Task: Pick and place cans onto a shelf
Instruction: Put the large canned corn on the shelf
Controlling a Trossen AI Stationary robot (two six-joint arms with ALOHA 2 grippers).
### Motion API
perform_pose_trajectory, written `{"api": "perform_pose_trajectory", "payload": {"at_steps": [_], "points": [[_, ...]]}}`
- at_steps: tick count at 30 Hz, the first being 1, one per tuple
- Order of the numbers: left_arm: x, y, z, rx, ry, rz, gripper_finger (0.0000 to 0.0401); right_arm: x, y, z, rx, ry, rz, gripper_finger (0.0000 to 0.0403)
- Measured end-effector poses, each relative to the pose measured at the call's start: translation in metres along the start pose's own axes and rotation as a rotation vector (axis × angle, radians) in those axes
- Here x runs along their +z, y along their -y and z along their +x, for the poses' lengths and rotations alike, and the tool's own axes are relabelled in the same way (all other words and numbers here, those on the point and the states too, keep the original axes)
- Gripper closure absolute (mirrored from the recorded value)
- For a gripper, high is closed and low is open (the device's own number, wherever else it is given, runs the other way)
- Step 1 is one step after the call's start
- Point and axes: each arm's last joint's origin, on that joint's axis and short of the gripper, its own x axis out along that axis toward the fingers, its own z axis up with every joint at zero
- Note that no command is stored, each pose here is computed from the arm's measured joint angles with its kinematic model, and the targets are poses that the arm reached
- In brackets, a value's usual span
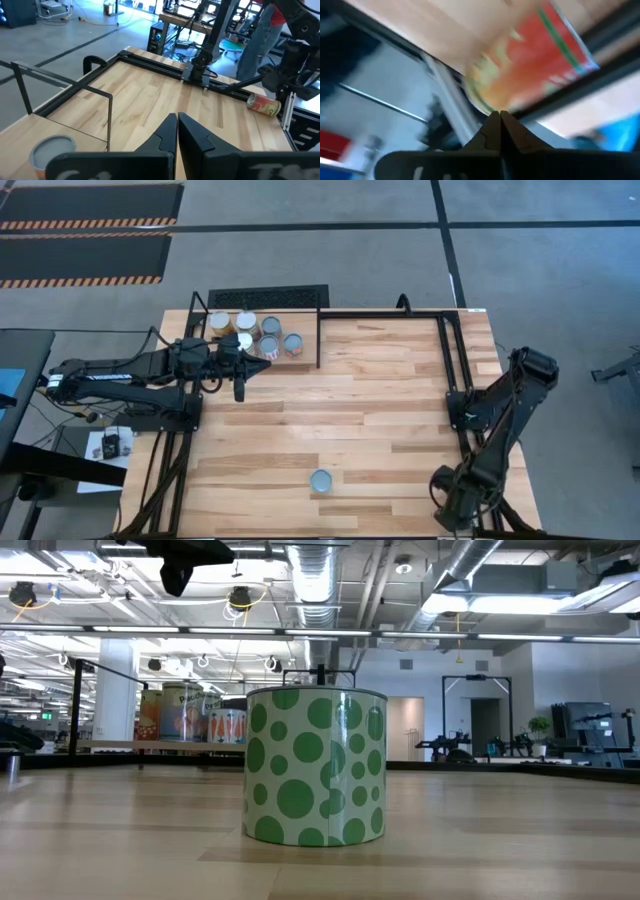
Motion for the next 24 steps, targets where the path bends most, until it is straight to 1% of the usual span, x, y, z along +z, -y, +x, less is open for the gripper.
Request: {"api": "perform_pose_trajectory", "payload": {"at_steps": [3, 6, 12, 15, 18, 24], "points": [[0.0, 0.0, 0.0, 0.0, -0.001, 0.017, 0.0401, -0.004, 0.005, 0.005, -0.079, -0.057, -0.078, 0.0395], [0.0, 0.0, 0.0, 0.001, -0.004, 0.017, 0.0401, -0.005, 0.005, 0.018, -0.139, -0.095, -0.145, 0.0396], [-0.001, 0.0, 0.0, 0.001, -0.005, 0.018, 0.0401, -0.001, -0.001, 0.045, -0.218, -0.171, -0.25, 0.0393], [-0.001, 0.0, 0.0, 0.001, -0.005, 0.018, 0.0401, 0.001, -0.006, 0.054, -0.216, -0.191, -0.283, 0.0394], [0.0, 0.0, 0.0, 0.001, -0.005, 0.018, 0.0401, 0.002, -0.012, 0.058, -0.181, -0.2, -0.304, 0.0393], [-0.001, 0.0, 0.0, 0.003, -0.005, 0.018, 0.0401, 0.01, -0.02, 0.049, -0.092, -0.132, -0.297, 0.0393]]}}
